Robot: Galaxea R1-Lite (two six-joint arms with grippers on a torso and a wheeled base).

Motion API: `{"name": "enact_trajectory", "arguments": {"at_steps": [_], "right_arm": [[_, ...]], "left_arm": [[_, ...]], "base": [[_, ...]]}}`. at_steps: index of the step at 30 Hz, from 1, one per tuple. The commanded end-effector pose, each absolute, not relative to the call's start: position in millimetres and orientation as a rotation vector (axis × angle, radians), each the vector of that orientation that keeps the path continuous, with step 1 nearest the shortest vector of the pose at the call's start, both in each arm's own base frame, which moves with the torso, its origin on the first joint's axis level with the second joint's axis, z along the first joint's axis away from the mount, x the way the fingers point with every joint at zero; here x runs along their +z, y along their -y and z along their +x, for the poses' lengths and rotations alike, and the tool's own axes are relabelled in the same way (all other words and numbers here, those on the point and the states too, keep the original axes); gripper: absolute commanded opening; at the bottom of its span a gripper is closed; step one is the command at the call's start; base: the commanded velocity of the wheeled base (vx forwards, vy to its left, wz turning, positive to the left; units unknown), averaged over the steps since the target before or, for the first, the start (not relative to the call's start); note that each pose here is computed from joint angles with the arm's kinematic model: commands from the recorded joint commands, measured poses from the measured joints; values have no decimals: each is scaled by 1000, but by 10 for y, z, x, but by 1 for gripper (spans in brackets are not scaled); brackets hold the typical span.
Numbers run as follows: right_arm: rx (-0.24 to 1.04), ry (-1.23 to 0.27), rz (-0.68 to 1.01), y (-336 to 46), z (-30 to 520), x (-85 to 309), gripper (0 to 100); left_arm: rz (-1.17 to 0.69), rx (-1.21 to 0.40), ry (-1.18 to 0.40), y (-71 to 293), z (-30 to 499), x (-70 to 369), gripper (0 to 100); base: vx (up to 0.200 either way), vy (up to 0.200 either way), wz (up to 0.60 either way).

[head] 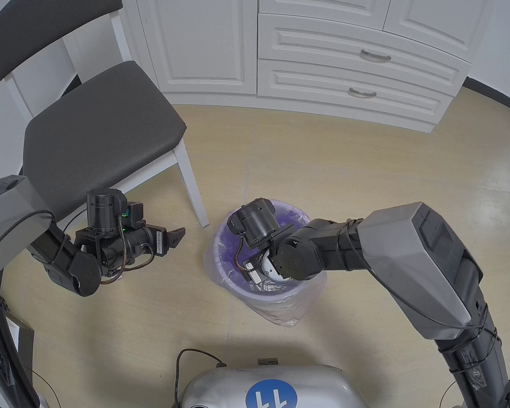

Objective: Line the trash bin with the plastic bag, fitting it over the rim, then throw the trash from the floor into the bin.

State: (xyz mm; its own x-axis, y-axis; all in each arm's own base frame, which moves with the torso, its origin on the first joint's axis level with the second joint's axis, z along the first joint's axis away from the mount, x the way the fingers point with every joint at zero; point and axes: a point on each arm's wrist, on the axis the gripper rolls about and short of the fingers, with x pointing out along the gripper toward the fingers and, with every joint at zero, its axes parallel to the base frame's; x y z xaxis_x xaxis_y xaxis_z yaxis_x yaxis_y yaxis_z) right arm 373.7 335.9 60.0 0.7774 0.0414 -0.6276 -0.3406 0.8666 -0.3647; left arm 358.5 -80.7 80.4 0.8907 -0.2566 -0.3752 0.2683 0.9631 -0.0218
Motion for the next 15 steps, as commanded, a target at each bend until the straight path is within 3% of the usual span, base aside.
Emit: {"name": "enact_trajectory", "arguments": {"at_steps": [1,15], "right_arm": [[235,-655,-498,-3320,3533,797,100],[285,-704,-581,-3308,3171,782,100]], "left_arm": [[30,-273,-379,802,3563,824,100],[29,-278,-353,810,3523,865,100]], "base": [[0,0,0],[0,0,0]]}}
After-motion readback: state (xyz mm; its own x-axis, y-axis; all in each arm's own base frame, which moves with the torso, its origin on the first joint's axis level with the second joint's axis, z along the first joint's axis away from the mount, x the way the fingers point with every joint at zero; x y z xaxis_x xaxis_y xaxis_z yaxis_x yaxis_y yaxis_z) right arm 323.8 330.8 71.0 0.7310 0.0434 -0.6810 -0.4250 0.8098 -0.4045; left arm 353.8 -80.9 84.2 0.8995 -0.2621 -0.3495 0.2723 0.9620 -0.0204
